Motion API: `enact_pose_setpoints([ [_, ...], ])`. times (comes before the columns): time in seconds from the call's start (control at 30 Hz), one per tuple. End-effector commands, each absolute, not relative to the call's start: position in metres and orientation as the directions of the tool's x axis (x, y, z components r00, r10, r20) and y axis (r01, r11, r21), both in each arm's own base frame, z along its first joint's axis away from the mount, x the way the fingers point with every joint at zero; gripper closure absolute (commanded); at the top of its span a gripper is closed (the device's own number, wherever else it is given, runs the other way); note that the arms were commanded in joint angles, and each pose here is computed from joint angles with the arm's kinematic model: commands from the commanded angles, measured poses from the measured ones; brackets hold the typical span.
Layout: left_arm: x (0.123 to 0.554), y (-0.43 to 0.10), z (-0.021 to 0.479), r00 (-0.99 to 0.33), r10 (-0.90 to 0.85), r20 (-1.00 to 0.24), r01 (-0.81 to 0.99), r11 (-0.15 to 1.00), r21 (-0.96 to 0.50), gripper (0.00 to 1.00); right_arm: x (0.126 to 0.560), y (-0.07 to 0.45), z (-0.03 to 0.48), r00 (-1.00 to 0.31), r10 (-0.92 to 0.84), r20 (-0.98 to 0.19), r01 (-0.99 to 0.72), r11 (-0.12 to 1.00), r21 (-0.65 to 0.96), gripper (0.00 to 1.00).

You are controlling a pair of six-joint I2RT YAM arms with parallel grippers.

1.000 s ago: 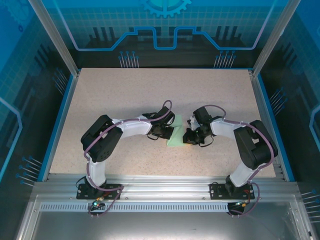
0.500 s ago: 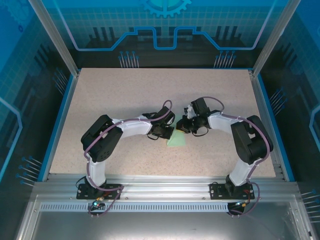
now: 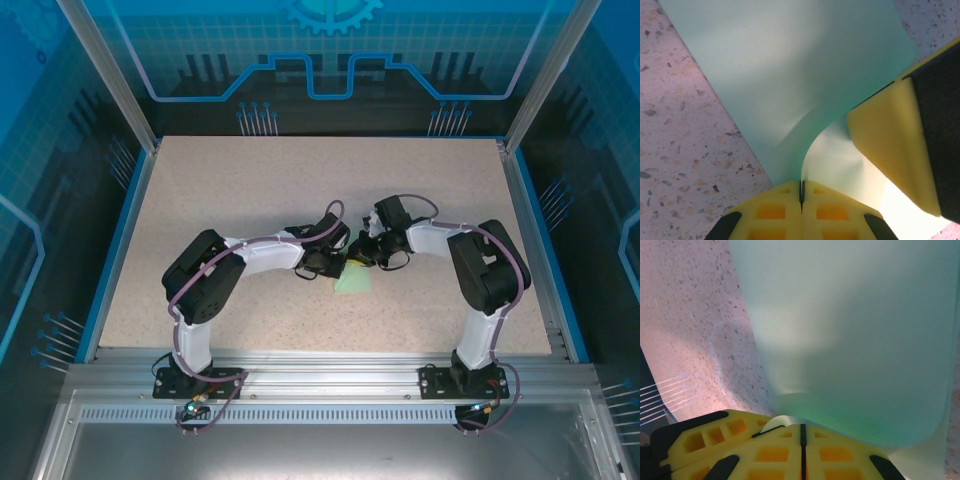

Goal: Fold a paper plane with a square sheet of paper (fold left side to right side)
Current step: Fold the triangle a second time at the center of the table.

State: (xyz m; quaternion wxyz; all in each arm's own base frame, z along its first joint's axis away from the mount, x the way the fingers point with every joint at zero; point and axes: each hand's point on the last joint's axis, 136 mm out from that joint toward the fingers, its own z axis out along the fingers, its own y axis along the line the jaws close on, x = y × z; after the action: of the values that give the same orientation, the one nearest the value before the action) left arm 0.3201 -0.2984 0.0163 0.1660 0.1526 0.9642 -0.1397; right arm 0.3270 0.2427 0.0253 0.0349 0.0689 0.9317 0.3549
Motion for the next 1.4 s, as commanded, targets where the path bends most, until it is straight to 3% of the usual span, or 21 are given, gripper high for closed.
enact_pose_setpoints([
  [0.0,0.318,-0.296,0.002,-0.909,0.266,-0.321,0.341,0.917,-0.207,1.00,0.322,0.241,0.017,-0.993,0.121,-0.014,0.086,0.781,0.618,0.92],
  [0.47,0.318,-0.296,0.002,-0.909,0.271,-0.318,0.344,0.917,-0.203,1.00,0.318,0.224,-0.002,-0.995,0.103,-0.012,0.081,0.848,0.523,0.92],
  [0.77,0.318,-0.294,0.006,-0.905,0.278,-0.322,0.351,0.916,-0.193,0.94,0.316,0.223,-0.003,-0.995,0.098,-0.006,0.080,0.840,0.536,0.91],
  [1.03,0.320,-0.290,0.023,-0.897,0.260,-0.358,0.343,0.920,-0.190,0.71,0.319,0.227,0.001,-0.995,0.095,-0.015,0.070,0.830,0.553,0.91],
  [1.27,0.316,-0.279,0.070,-0.867,0.229,-0.442,0.344,0.918,-0.198,0.50,0.319,0.227,0.001,-0.995,0.096,-0.016,0.071,0.831,0.552,0.91],
  [1.37,0.308,-0.279,0.083,-0.863,0.208,-0.460,0.347,0.907,-0.241,0.47,0.320,0.227,0.002,-0.995,0.096,-0.020,0.069,0.832,0.550,0.91],
])
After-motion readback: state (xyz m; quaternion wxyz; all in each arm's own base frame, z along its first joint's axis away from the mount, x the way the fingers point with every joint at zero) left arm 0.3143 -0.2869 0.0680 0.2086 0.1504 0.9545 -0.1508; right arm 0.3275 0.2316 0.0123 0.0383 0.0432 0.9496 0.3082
